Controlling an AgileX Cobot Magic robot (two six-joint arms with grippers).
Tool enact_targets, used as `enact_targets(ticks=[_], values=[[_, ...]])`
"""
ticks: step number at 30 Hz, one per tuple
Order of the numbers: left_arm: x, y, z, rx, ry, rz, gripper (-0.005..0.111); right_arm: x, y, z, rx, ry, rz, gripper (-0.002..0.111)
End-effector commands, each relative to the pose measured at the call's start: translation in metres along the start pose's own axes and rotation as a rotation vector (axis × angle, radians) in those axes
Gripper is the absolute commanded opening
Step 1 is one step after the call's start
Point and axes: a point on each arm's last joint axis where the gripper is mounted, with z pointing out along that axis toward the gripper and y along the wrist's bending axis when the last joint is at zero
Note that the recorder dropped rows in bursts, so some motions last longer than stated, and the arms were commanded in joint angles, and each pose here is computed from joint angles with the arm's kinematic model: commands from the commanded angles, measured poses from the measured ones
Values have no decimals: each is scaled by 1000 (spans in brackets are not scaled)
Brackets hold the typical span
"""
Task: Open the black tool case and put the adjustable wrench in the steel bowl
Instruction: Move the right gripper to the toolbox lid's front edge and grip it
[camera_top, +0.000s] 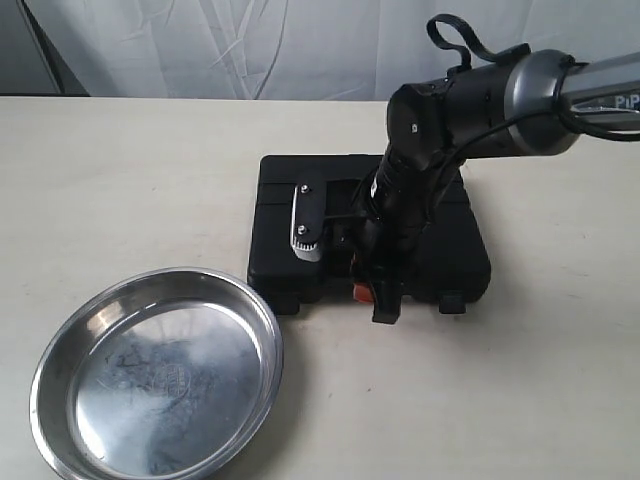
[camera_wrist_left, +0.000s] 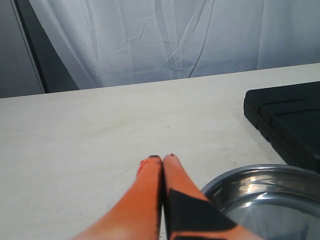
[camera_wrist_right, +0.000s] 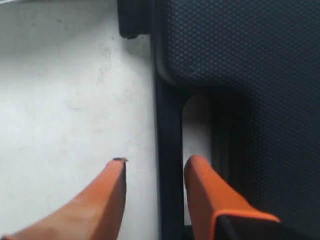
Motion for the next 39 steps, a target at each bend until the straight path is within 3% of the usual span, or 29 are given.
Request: enact_targets(ticks=[1, 20, 28, 30, 35, 39], values=[[1, 0, 0, 5, -1, 3, 0, 0, -6, 2, 55, 12, -17, 40], [1, 0, 0, 5, -3, 3, 0, 1, -11, 24, 71, 14, -16, 39], [1, 0, 0, 5, -3, 3, 0, 1, -11, 24, 71, 14, -16, 7], [1, 0, 0, 5, -3, 3, 0, 1, -11, 24, 67, 17, -15, 4], [1, 0, 0, 5, -3, 3, 0, 2, -10, 24, 54, 24, -12, 6], [1, 0, 0, 5, -3, 3, 0, 3, -8, 24, 35, 35, -12, 29]])
